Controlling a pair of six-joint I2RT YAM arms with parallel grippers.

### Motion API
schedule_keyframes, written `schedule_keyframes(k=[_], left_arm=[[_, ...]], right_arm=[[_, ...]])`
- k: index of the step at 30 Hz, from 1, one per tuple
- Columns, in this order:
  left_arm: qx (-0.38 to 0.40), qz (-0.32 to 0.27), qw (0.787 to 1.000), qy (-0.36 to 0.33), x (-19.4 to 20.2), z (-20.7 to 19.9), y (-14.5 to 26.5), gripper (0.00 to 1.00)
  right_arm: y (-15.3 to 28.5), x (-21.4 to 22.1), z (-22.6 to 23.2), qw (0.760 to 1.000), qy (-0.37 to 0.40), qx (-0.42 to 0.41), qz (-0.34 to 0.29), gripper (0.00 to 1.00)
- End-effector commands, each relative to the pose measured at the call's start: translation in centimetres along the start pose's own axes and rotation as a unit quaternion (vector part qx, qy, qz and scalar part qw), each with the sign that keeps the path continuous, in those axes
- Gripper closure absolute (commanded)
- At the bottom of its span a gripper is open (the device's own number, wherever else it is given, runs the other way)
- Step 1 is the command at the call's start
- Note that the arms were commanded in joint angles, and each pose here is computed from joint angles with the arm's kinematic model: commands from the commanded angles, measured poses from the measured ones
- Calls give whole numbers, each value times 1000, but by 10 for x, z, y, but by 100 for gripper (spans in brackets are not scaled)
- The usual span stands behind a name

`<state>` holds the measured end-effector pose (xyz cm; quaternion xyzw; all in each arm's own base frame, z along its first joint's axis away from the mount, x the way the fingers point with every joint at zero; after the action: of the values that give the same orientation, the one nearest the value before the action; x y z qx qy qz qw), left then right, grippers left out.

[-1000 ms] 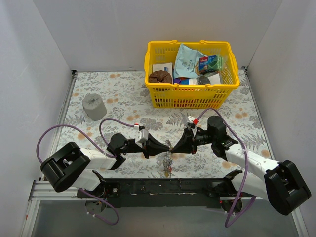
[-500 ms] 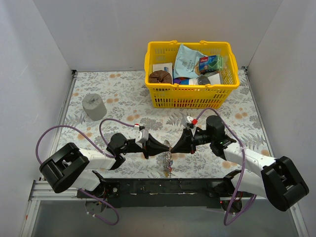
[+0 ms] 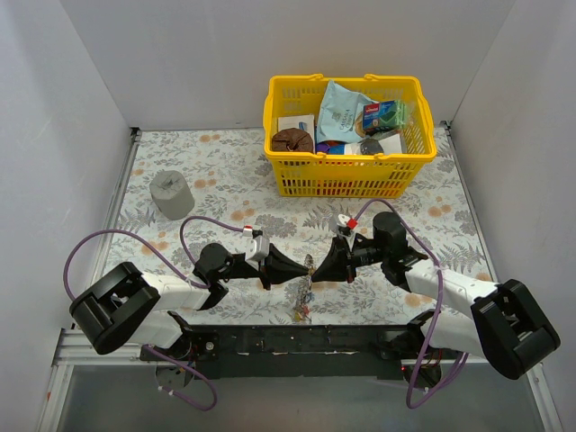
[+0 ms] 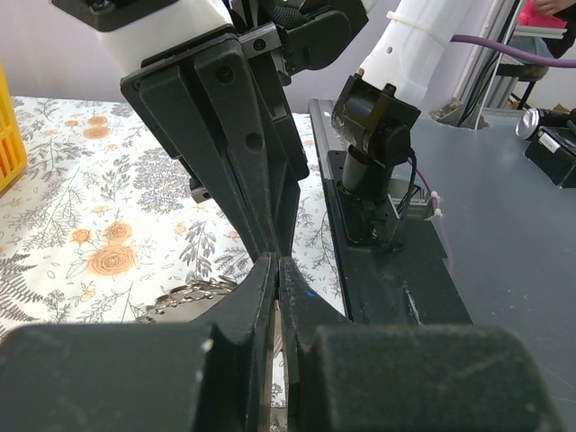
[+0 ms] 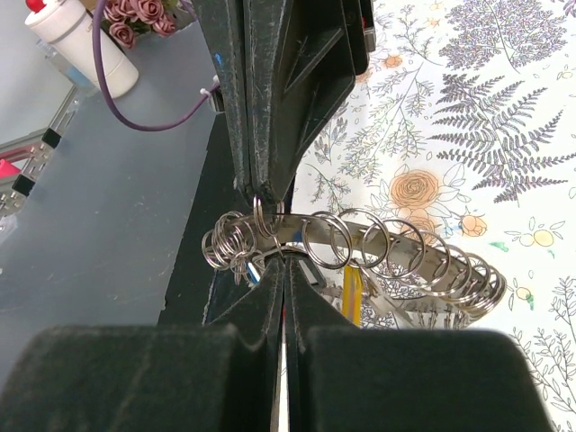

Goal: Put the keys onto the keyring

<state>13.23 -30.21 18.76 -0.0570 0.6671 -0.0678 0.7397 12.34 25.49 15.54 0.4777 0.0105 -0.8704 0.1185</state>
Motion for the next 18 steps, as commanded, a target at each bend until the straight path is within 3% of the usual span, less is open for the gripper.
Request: schedule_keyframes(k=[1,10,18], left_arm=[[12,-92,992,-89,-55,0,-5,100],[18,-90,992,-83,-53,0,-7,100],[9,-79,994,-80,-46,1,-5,100]], right_arm=[[-2,2,1,1000,11,-6,3,99],[-8,-10,-2,999,10,25,-20,99],[4,-12,2,995,47,79,-45,62]])
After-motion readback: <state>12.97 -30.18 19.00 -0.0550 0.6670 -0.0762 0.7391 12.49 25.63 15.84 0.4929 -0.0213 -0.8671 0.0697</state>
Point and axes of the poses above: each gripper's point midway between its finger pads, its own y axis back along the fingers, its own z axis along the line the jaws close on, x = y × z, the point moved 2 cm from there along y, back along the fingers, and after that the axes turned 10 degrees about -y, right-handed, at the moved point
